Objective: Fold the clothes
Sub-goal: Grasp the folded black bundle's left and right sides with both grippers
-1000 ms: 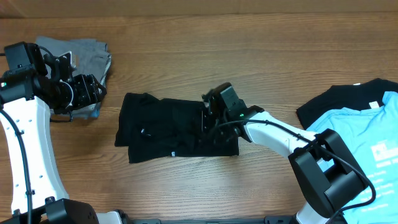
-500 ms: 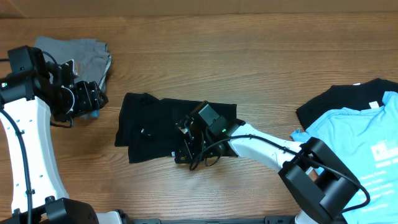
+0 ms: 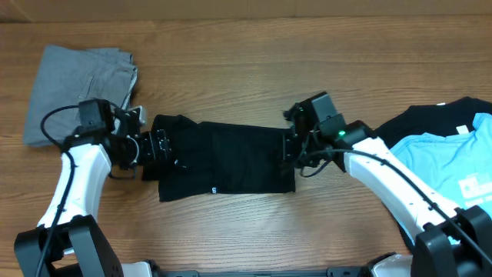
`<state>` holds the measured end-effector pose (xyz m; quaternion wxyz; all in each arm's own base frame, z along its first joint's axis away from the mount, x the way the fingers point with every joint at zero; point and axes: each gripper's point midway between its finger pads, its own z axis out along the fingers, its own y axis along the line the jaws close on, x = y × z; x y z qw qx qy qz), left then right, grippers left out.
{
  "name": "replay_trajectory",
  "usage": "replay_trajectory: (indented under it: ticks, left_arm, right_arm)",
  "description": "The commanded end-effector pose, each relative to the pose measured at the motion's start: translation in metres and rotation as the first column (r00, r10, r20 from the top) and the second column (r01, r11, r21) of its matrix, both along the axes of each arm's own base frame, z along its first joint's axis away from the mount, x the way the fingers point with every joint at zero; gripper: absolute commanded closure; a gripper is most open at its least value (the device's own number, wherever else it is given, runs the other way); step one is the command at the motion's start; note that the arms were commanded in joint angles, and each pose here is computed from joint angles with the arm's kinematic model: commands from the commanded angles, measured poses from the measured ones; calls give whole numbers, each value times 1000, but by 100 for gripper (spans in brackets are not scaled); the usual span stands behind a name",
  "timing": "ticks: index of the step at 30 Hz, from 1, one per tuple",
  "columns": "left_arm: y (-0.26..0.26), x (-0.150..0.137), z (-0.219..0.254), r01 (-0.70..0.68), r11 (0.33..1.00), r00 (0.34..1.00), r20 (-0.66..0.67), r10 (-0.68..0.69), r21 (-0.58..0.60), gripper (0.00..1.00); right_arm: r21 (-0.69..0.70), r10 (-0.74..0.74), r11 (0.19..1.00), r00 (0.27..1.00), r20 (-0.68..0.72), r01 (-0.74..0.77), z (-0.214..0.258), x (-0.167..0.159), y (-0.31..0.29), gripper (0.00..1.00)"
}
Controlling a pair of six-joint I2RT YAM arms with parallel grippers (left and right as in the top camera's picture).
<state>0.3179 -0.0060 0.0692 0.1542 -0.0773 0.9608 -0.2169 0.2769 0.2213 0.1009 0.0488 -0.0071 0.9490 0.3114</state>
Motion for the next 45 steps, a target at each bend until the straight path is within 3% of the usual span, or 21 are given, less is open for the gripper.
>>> replay_trajectory:
  ticks: [1,6,11,13,15,18,19,25,29,36,45]
  left_arm:
    - [3,-6,-31,-5,999,997,-76,8,43,8]
    - [3,-4,-69,-33,999,986,-164,36,17,8]
    - [-18,4,-83,-2,994,988,-151,-15,-112,9]
    - [-35,3,-87,49,986,987,-144,-72,-159,14]
    - [-44,0,-90,113,982,982,-136,-134,-152,21]
    - [-52,-2,-90,171,974,975,-120,-189,-145,56]
    - [-52,-2,-90,172,974,974,-120,-190,-145,61]
    - [-52,-2,-90,172,974,975,-119,-190,-145,78]
    - [-53,-2,-90,172,974,975,-119,-190,-150,95]
    - [-47,12,-65,150,972,978,-120,-173,-179,96]
    - [-28,51,49,137,985,988,-50,-143,-108,96]
  right_arm:
    - [-66,-32,997,999,-12,31,-11,4,-11,88]
    - [-97,-120,989,985,-128,108,-34,-2,-14,89]
    - [-104,-109,991,974,-200,89,-59,-4,-9,93]
    - [-95,-90,993,972,-216,71,-67,-6,-2,93]
    - [-90,-68,995,974,-216,49,-70,-9,5,93]
    - [-131,-74,990,977,-201,48,-74,-11,6,93]
    - [-152,-95,986,976,-195,65,-76,-10,3,93]
    - [-193,-153,974,969,-193,115,-80,-6,-3,92]
    - [-209,-192,967,955,-227,144,-87,-9,-4,92]
    - [-222,-229,961,930,-289,167,-96,-20,-6,96]
    - [-220,-218,963,929,-298,155,-96,-23,-6,96]
